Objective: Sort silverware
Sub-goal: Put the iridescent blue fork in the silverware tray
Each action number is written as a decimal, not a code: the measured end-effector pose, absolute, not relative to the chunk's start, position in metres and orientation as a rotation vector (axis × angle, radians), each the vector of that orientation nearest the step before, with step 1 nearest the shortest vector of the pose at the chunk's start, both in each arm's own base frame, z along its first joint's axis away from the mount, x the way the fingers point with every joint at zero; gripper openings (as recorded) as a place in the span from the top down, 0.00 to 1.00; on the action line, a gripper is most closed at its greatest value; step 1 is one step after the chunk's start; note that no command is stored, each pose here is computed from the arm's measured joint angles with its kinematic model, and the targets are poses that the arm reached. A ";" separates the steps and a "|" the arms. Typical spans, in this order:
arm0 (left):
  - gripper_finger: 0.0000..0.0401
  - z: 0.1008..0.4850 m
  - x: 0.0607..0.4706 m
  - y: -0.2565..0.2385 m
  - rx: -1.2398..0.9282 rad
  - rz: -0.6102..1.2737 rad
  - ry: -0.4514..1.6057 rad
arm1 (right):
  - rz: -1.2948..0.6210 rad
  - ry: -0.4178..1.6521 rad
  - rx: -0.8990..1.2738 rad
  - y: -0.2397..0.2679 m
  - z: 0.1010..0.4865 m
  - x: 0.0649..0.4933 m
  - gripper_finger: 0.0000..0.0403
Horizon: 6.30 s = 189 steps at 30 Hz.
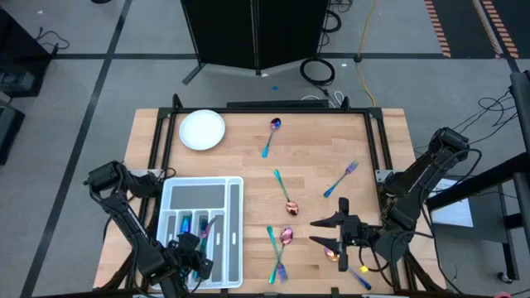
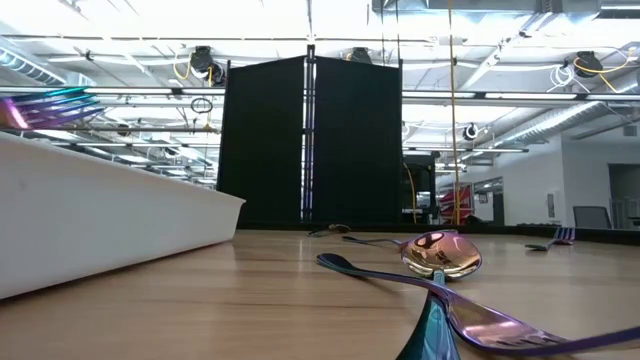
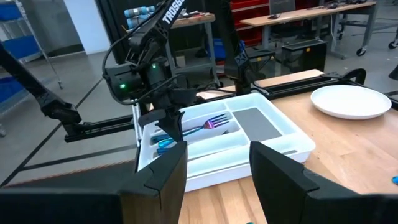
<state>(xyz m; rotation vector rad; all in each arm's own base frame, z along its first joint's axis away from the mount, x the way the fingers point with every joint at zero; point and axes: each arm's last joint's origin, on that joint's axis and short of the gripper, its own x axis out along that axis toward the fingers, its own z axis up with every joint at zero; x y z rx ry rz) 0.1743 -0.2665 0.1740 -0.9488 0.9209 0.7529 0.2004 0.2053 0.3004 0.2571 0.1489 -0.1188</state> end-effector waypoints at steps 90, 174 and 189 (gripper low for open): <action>0.66 0.242 0.317 -0.223 -0.084 -0.233 0.446 | -0.057 0.205 0.175 0.218 0.284 0.204 0.60; 0.94 0.125 0.414 -0.173 0.514 -0.683 0.938 | -0.088 0.479 0.117 0.212 0.253 0.185 0.60; 0.97 0.160 0.416 -0.173 0.526 -0.651 0.801 | -0.085 0.478 0.121 0.212 0.253 0.185 0.60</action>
